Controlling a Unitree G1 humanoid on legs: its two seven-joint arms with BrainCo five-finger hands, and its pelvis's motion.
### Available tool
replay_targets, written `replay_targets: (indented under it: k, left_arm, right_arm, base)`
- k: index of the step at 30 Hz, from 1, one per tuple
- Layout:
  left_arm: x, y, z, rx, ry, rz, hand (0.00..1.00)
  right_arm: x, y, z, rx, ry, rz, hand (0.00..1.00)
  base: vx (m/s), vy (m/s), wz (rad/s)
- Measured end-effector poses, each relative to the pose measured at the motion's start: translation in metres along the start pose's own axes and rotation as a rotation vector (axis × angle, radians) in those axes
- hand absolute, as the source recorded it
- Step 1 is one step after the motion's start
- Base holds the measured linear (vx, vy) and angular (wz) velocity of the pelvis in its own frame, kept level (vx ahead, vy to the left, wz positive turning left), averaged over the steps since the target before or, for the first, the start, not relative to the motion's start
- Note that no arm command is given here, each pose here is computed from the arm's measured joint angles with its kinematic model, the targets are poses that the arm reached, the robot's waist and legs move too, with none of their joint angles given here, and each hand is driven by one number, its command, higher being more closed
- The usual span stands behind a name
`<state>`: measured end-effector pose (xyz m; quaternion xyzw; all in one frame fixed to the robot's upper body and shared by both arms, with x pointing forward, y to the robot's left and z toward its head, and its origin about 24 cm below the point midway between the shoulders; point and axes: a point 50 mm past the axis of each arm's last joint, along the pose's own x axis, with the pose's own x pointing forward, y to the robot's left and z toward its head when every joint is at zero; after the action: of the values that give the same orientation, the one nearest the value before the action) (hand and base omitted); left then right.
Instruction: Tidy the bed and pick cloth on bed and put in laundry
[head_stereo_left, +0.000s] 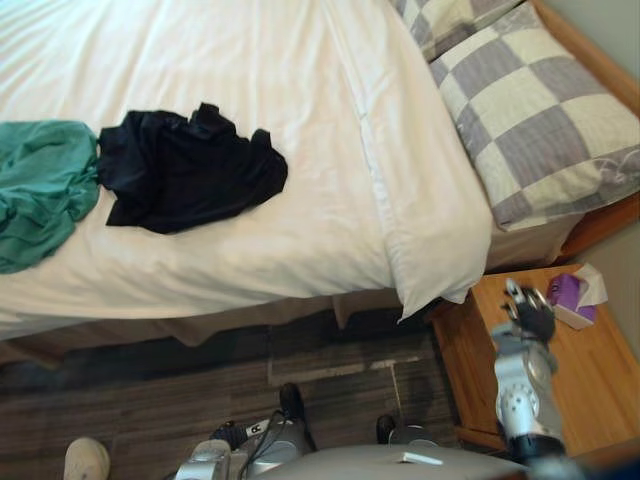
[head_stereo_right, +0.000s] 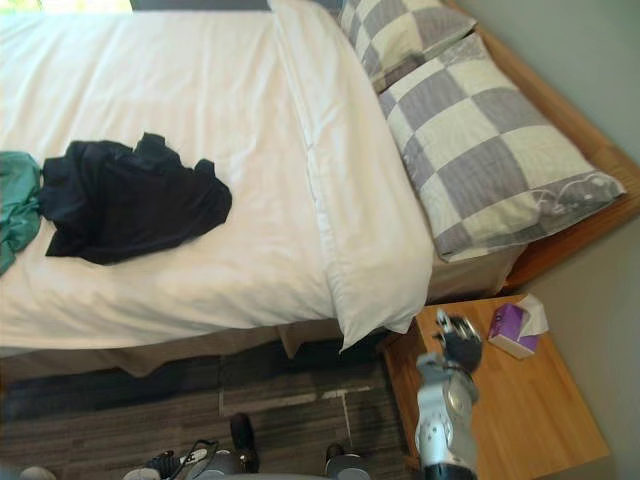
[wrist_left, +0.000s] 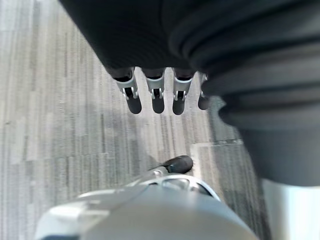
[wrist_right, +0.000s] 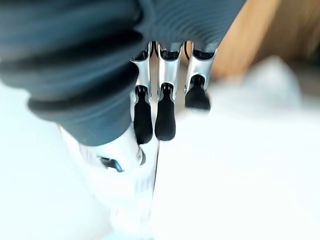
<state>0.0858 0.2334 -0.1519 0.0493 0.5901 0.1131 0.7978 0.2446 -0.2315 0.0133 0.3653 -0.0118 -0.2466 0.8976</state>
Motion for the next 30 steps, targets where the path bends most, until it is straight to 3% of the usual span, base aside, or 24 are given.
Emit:
replay_targets:
  k: [4,6,9,11,14,18,26,30]
  left_arm:
    - [0.001,-0.003,0.021,-0.035,-0.047,-0.013,0.0]
    - [0.0,-0.009,0.039,-0.054,-0.094,-0.017,0.0]
    - [-0.002,-0.019,0.064,-0.077,-0.171,-0.037,0.0]
    - [-0.004,-0.022,0.079,-0.101,-0.219,-0.047,0.0]
    - [-0.009,-0.025,0.106,-0.128,-0.309,-0.037,0.0]
    - [-0.014,-0.023,0.13,-0.152,-0.37,0.005,0.0]
    - [-0.019,-0.029,0.15,-0.213,-0.415,0.0,0.0]
    - [-0.023,-0.032,0.168,-0.289,-0.434,-0.003,0.0]
  right_arm:
    - [0.025,0.056,0.036,0.259,-0.107,0.273,1.0]
    - [0.032,0.098,0.086,0.351,-0.264,0.465,1.0]
    - [0.02,0.134,0.148,0.445,-0.464,0.67,1.0]
    - [0.009,0.149,0.167,0.485,-0.524,0.762,1.0]
    - [-0.009,0.159,0.184,0.584,-0.606,0.852,1.0]
    - [-0.018,0.166,0.199,0.673,-0.679,0.852,1.0]
    - [-0.01,0.193,0.22,0.726,-0.694,0.906,1.0]
    - [-0.018,0.201,0.232,0.793,-0.792,1.036,1.0]
  base:
    - [0.02,0.046,0.14]
    - [-0.06,0.031,0.16]
    - [-0.06,0.023,0.17]
    - [-0.04,0.0,0.23]
    - [-0.06,-0.023,0.36]
    - [-0.04,-0.025,0.29]
    - [-0.09,-0.034,0.18]
    - [-0.07,-0.064,0.09]
